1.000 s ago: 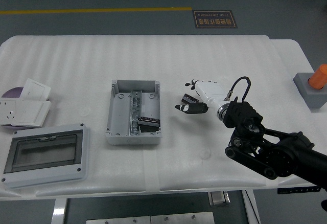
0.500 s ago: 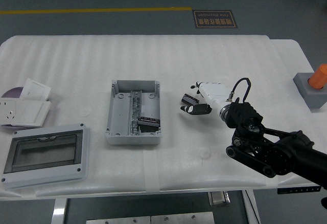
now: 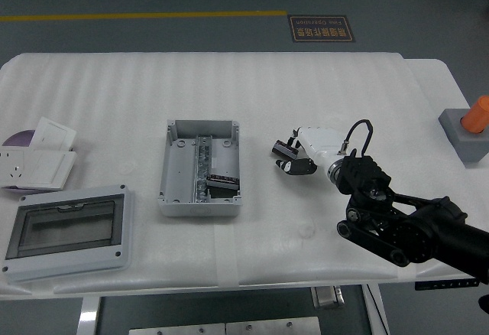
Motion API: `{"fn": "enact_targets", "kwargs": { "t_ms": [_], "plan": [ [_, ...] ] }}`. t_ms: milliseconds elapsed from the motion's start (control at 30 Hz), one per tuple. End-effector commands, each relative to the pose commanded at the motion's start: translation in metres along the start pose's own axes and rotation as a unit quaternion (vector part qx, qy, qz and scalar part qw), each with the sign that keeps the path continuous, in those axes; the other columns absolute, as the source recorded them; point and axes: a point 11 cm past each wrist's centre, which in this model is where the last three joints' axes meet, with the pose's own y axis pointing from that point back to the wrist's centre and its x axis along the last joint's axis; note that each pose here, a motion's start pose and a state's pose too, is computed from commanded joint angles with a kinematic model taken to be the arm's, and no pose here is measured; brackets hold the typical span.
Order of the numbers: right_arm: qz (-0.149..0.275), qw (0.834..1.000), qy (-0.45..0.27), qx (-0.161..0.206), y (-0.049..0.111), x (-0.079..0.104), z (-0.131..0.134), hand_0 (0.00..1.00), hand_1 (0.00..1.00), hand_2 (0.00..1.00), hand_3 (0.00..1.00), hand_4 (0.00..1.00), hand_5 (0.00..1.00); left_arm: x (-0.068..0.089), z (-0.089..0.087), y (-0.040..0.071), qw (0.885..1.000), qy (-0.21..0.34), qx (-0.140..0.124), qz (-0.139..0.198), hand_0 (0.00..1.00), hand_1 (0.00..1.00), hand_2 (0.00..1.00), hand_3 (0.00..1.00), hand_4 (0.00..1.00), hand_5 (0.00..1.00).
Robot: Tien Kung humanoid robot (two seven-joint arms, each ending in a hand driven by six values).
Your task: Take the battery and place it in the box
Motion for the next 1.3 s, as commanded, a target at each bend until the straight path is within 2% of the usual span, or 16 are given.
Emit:
{"fn": "enact_targets", "kwargs": {
  "t_ms": [100, 133, 300, 333, 500, 533, 700, 733, 900, 933, 1300],
  "plan": [
    [0.003, 1.0, -0.001, 0.001, 0.0001, -0.0013, 0.0001, 0.495, 0.535, 0.479, 0.629, 0.726, 0.473, -0.0003, 0.0005, 0.0, 1.0, -0.001, -0.002, -0.001, 0.58, 0.636, 0.521, 0.546, 0.615, 0.248],
    [0.004, 1.0, -0.001, 0.0, 0.0001, -0.0017, 0.0001, 0.456, 0.495, 0.441, 0.615, 0.7, 0.455, -0.0004, 0.0006, 0.0, 1.0, -0.001, -0.002, -0.001, 0.581, 0.636, 0.521, 0.546, 0.619, 0.253],
    [0.008, 1.0, -0.003, 0.001, 0.0003, -0.0037, -0.0004, 0.456, 0.495, 0.441, 0.615, 0.7, 0.455, -0.0007, 0.001, 0.0, 1.0, -0.001, -0.003, -0.001, 0.581, 0.636, 0.521, 0.546, 0.619, 0.253],
    [0.008, 1.0, -0.003, 0.0, 0.0004, -0.004, -0.0004, 0.443, 0.474, 0.414, 0.618, 0.64, 0.395, -0.0006, 0.0009, 0.0, 1.0, -0.001, -0.003, -0.001, 0.581, 0.636, 0.521, 0.547, 0.625, 0.261],
    [0.011, 1.0, -0.005, -0.001, 0.0006, -0.0064, 0.0004, 0.443, 0.474, 0.414, 0.618, 0.64, 0.395, -0.0001, 0.0008, 0.0, 1.0, -0.001, -0.003, 0.0, 0.581, 0.636, 0.521, 0.547, 0.625, 0.261],
    [0.012, 1.0, -0.006, -0.001, 0.0006, -0.0067, 0.0004, 0.411, 0.458, 0.387, 0.649, 0.426, 0.211, -0.0001, 0.0009, 0.0, 1.0, -0.001, -0.004, 0.0, 0.581, 0.636, 0.521, 0.547, 0.631, 0.268],
    [0.017, 1.0, -0.012, 0.0, 0.0004, -0.0071, -0.0007, 0.411, 0.458, 0.387, 0.649, 0.426, 0.211, -0.0006, 0.0011, 0.0, 1.0, -0.001, -0.004, -0.001, 0.581, 0.636, 0.521, 0.547, 0.631, 0.268],
    [0.018, 1.0, -0.014, 0.0, 0.0005, -0.0074, -0.0009, 0.4, 0.456, 0.366, 0.664, 0.359, 0.156, -0.0007, 0.0012, 0.0, 1.0, -0.001, -0.004, -0.001, 0.58, 0.636, 0.522, 0.548, 0.635, 0.275],
    [0.022, 1.0, -0.018, 0.003, 0.0009, -0.0088, -0.002, 0.4, 0.456, 0.366, 0.664, 0.359, 0.156, -0.0007, 0.0016, 0.0, 1.0, 0.0, -0.005, -0.001, 0.58, 0.636, 0.522, 0.548, 0.635, 0.275],
    [0.023, 1.0, -0.019, 0.004, 0.001, -0.0091, -0.0022, 0.391, 0.449, 0.362, 0.664, 0.325, 0.141, -0.0007, 0.0017, 0.0001, 1.0, 0.0, -0.005, -0.001, 0.58, 0.636, 0.524, 0.55, 0.64, 0.277],
    [0.033, 0.999, -0.036, 0.013, 0.0036, -0.0092, -0.0035, 0.388, 0.44, 0.358, 0.662, 0.327, 0.148, -0.0012, 0.0019, 0.0, 1.0, 0.002, -0.005, -0.002, 0.58, 0.636, 0.525, 0.551, 0.645, 0.281]
  ]
}}
